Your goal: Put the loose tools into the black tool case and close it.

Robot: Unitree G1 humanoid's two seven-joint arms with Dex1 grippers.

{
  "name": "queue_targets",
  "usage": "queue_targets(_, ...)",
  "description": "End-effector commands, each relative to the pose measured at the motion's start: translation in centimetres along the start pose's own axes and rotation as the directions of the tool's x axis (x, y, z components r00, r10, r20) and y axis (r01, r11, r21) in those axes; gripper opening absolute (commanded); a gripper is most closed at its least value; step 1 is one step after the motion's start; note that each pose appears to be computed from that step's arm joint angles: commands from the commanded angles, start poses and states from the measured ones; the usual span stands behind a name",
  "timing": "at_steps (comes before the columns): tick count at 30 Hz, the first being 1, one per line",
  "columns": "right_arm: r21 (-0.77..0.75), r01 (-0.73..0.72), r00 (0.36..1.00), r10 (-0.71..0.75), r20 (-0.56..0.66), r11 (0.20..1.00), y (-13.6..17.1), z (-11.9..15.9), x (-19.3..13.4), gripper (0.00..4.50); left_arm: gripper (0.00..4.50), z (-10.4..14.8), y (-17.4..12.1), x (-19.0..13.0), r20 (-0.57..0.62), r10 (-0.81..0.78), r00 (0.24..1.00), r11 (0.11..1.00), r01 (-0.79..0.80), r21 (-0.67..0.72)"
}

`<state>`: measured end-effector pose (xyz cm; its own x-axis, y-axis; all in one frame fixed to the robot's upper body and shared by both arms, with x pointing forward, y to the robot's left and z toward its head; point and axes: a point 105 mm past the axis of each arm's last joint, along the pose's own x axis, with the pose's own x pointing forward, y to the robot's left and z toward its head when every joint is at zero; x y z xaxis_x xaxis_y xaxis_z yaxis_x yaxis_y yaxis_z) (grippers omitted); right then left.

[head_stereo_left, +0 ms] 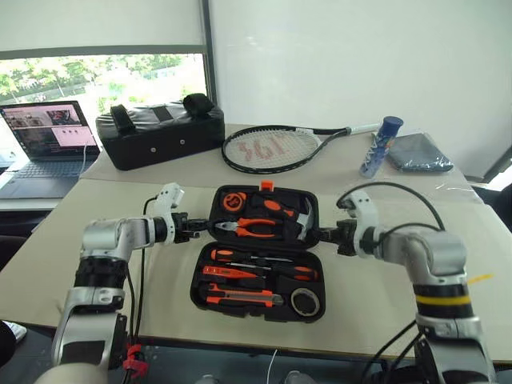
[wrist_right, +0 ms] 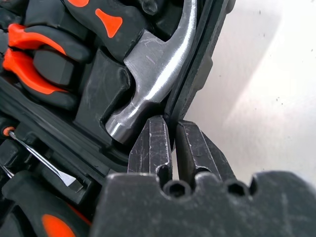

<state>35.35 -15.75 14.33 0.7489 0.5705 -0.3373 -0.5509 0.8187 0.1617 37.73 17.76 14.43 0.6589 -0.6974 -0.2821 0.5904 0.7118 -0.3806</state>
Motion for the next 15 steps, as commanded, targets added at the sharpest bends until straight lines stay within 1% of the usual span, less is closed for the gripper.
queue_targets(1,-0.269,-0.108,0.917,0.201,0.345,0.957,3.0,4.5,-2.4,0.06,0.00,2.0,-2.5,-1.3,0.197,-0.149,0.969,0.973,0.109,0.202)
queue_targets(3,-0.344,-0.110,0.890,0.246,0.383,0.932,3.3,3.5,-3.0,0.06,0.00,1.4,-3.0,-2.0,0.251,-0.196,0.948,0.952,0.122,0.282)
queue_targets(5,-0.448,-0.096,0.887,0.280,0.366,0.889,3.6,2.0,-3.2,0.06,0.00,1.3,-2.9,-2.5,0.315,-0.201,0.928,0.943,0.097,0.317)
queue_targets(7,-0.549,-0.095,0.864,0.343,0.369,0.831,4.3,1.1,-3.7,0.06,0.00,0.9,-3.1,-2.9,0.338,-0.230,0.912,0.915,0.085,0.394)
queue_targets(10,-0.652,-0.070,0.840,0.398,0.370,0.755,5.0,-0.1,-4.1,0.06,0.00,-0.7,-3.3,-3.4,0.301,-0.260,0.917,0.842,0.063,0.536)
queue_targets(12,-0.684,-0.037,0.836,0.397,0.378,0.729,4.8,-0.6,-4.2,0.06,0.00,-1.0,-3.3,-3.5,0.310,-0.262,0.914,0.813,0.036,0.581)
queue_targets(13,-0.712,-0.005,0.837,0.392,0.381,0.703,4.7,-0.8,-4.4,0.06,0.00,-1.0,-3.2,-3.6,0.318,-0.260,0.912,0.799,0.018,0.601)
queue_targets(15,-0.746,0.036,0.835,0.390,0.387,0.665,4.4,-1.1,-4.7,0.06,0.00,-1.3,-3.5,-3.7,0.307,-0.274,0.911,0.749,0.002,0.663)
